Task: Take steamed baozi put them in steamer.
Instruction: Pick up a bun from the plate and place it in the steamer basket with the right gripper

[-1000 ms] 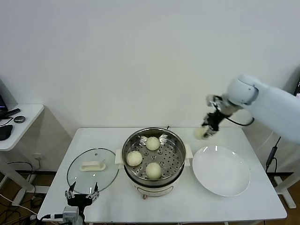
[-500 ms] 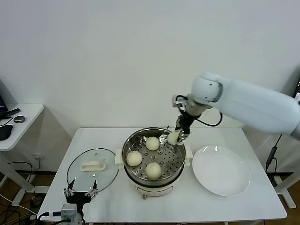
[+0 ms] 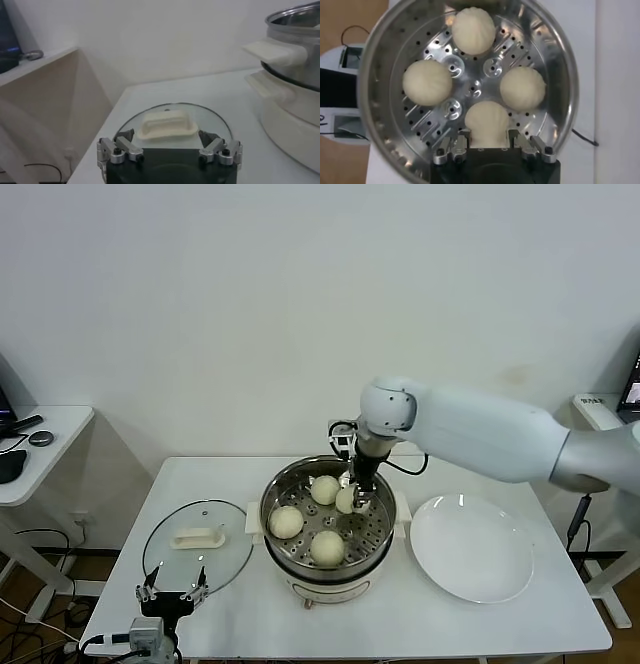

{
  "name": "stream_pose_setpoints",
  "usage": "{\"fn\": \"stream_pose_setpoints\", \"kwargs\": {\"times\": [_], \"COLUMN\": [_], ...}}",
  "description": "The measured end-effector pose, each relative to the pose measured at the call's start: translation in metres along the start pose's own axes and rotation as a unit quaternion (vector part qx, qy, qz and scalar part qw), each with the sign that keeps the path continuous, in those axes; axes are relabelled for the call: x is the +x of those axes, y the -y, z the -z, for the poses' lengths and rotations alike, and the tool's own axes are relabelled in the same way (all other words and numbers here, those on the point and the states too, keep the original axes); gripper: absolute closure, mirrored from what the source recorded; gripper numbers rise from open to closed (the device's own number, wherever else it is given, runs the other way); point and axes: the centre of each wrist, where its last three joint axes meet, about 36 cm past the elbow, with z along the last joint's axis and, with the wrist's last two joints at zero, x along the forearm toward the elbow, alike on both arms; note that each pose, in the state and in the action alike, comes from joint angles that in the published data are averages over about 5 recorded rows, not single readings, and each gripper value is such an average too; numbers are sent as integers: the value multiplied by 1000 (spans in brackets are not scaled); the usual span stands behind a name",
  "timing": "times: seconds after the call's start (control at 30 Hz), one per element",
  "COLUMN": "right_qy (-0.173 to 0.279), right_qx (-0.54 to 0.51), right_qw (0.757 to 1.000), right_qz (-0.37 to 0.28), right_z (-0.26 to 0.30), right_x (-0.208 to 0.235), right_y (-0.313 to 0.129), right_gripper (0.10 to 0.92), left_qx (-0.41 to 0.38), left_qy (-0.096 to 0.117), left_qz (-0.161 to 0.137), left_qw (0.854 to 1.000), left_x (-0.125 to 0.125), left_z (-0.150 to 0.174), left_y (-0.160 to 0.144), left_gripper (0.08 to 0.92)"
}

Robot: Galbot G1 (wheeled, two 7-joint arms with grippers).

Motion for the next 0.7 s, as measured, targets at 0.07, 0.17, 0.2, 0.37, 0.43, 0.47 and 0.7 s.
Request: {"fn": "stream_pose_setpoints", "kwargs": {"times": [0.07,0.17,0.2,0.37,0.43,0.47,0.7], "right_qy": [-6,-13,-15,-22,-23,-24,-24], "right_qx": [1,2,3,2,2,2,2], "right_qw": [1000,1000,1000,1000,1000,1000,1000], "right_qz": [0,-1,-1,-2,-4,-5,-6], "right_z": [1,2,2,0,0,-1,-6], "right_x": [-6,-11,-12,-19,-20,-20,-16], "right_y": [0,-1,-1,-2,-3,-3,-6], "right_gripper": [554,550,550,549,529,505,309], "left_qx": [0,1,2,3,4,4,7], "left_qy": [0,0,0,-1,-1,-1,-1], "left_qz": [0,0,-1,-2,-3,-3,-2], "left_qw": [1000,1000,1000,1000,1000,1000,1000], "left_x": [0,0,-1,-1,-1,0,2], "left_z": [0,0,0,-1,-1,-1,0], "left_y": [0,0,0,2,2,2,3], "left_gripper": [177,177,177,177,177,177,177]}}
